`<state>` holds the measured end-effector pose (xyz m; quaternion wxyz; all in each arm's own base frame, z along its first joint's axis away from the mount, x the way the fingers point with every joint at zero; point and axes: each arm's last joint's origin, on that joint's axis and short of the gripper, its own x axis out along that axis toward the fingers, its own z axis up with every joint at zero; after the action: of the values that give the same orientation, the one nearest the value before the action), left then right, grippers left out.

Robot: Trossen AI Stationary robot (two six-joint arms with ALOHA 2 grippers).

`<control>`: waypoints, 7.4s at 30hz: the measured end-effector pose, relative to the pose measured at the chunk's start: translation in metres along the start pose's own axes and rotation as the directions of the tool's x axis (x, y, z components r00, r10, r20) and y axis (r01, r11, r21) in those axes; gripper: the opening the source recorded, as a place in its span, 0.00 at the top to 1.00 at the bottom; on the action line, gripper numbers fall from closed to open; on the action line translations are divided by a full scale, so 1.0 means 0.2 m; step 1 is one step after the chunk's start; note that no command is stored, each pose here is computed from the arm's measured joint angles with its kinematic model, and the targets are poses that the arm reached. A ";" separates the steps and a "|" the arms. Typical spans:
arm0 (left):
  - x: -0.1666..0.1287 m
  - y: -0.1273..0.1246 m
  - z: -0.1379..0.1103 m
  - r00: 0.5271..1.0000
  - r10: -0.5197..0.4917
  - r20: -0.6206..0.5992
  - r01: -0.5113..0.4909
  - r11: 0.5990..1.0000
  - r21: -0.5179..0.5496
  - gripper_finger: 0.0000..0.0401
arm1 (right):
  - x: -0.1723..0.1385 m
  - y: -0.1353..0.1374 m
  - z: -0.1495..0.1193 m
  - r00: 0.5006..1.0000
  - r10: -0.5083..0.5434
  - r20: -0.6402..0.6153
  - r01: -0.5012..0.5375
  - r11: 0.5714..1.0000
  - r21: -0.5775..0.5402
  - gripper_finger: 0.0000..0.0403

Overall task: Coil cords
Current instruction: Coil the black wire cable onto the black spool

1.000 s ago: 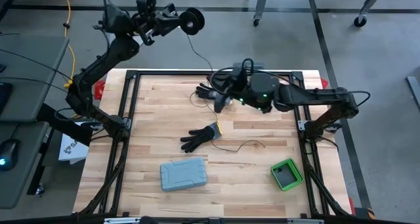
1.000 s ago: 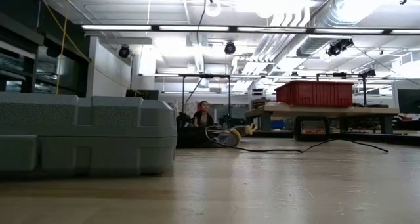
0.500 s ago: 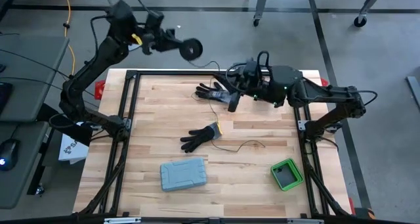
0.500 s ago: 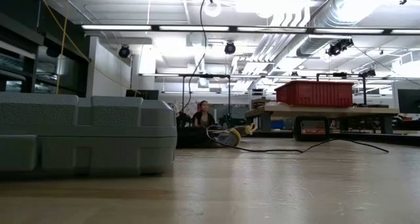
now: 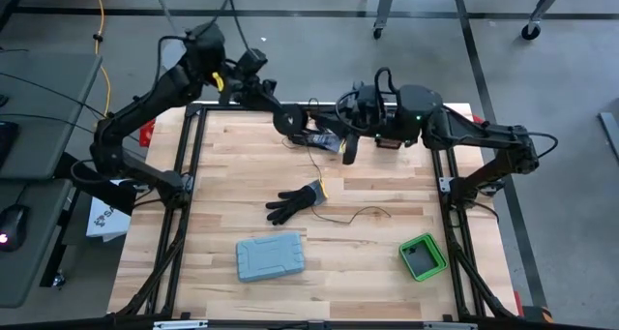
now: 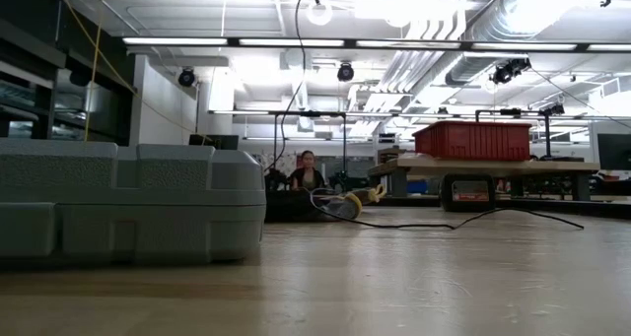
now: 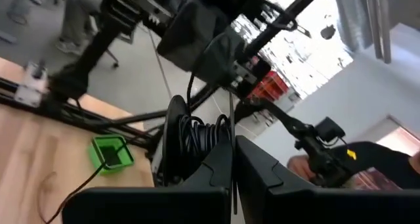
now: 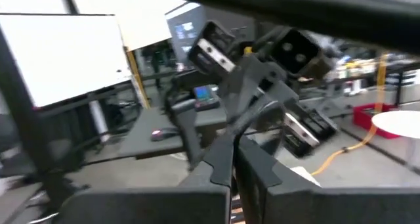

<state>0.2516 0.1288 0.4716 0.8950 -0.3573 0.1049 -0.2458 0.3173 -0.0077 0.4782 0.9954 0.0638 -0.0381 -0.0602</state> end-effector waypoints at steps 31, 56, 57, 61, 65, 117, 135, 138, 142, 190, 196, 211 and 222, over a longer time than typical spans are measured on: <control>0.39 -0.21 -0.02 0.907 -0.419 -0.045 0.417 0.879 0.233 1.00 | 0.10 -0.06 -0.04 0.942 0.336 -0.002 -0.336 0.941 0.025 1.00; 0.28 -0.20 0.10 0.852 -0.431 0.296 0.238 0.825 0.513 1.00 | 0.29 -0.07 -0.15 0.932 0.344 0.115 -0.355 0.931 0.091 1.00; 0.25 -0.19 0.12 0.854 -0.419 0.309 0.221 0.829 0.513 1.00 | 0.29 -0.07 -0.14 0.933 0.343 0.111 -0.353 0.931 0.092 1.00; 0.15 -0.16 0.16 0.857 -0.381 0.349 0.149 0.829 0.539 1.00 | 0.29 -0.07 -0.14 0.937 0.331 0.109 -0.341 0.936 0.091 1.00; 0.07 -0.14 0.19 0.863 -0.351 0.364 0.090 0.815 0.572 1.00 | 0.29 -0.07 -0.14 0.953 0.278 0.120 -0.287 0.956 0.063 1.00; -0.21 -0.26 0.16 0.862 -0.027 0.506 -0.321 0.742 0.588 1.00 | 0.40 -0.30 -0.37 0.979 -0.153 -0.133 0.154 0.988 -0.009 0.52; -0.21 -0.26 0.16 0.862 -0.028 0.506 -0.319 0.747 0.583 1.00 | 0.42 -0.28 -0.39 0.984 -0.116 -0.132 0.109 0.992 -0.061 0.71; -0.21 -0.26 0.16 0.861 -0.026 0.508 -0.329 0.734 0.595 1.00 | 0.42 -0.28 -0.40 0.983 -0.114 -0.147 0.101 0.990 -0.097 0.85; -0.23 -0.25 0.17 0.853 0.005 0.521 -0.358 0.732 0.579 1.00 | 0.37 -0.25 -0.37 0.974 -0.154 -0.169 0.132 0.982 -0.136 0.98; 0.38 -0.06 -0.17 0.952 -0.210 -0.223 0.195 0.977 -0.087 1.00 | 0.00 0.00 -0.04 0.961 0.256 -0.101 -0.265 0.960 -0.087 1.00; 0.43 -0.19 -0.11 0.945 -0.310 -0.104 0.313 0.950 0.013 1.00 | 0.04 0.01 -0.05 0.952 0.299 -0.067 -0.304 0.949 -0.079 1.00; 0.52 -0.24 -0.04 0.887 -0.428 0.175 0.380 0.891 0.250 1.00 | 0.18 0.02 -0.13 0.935 0.353 -0.026 -0.353 0.935 0.010 1.00; 0.30 -0.23 0.07 0.876 -0.399 0.270 0.250 0.856 0.453 1.00 | 0.17 0.04 -0.12 0.926 0.377 -0.029 -0.377 0.926 0.010 1.00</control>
<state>0.2922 0.0771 0.5127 0.8975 -0.2154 -0.1740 -0.3432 0.3531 -0.0004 0.4576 0.9888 0.0582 -0.0348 0.1333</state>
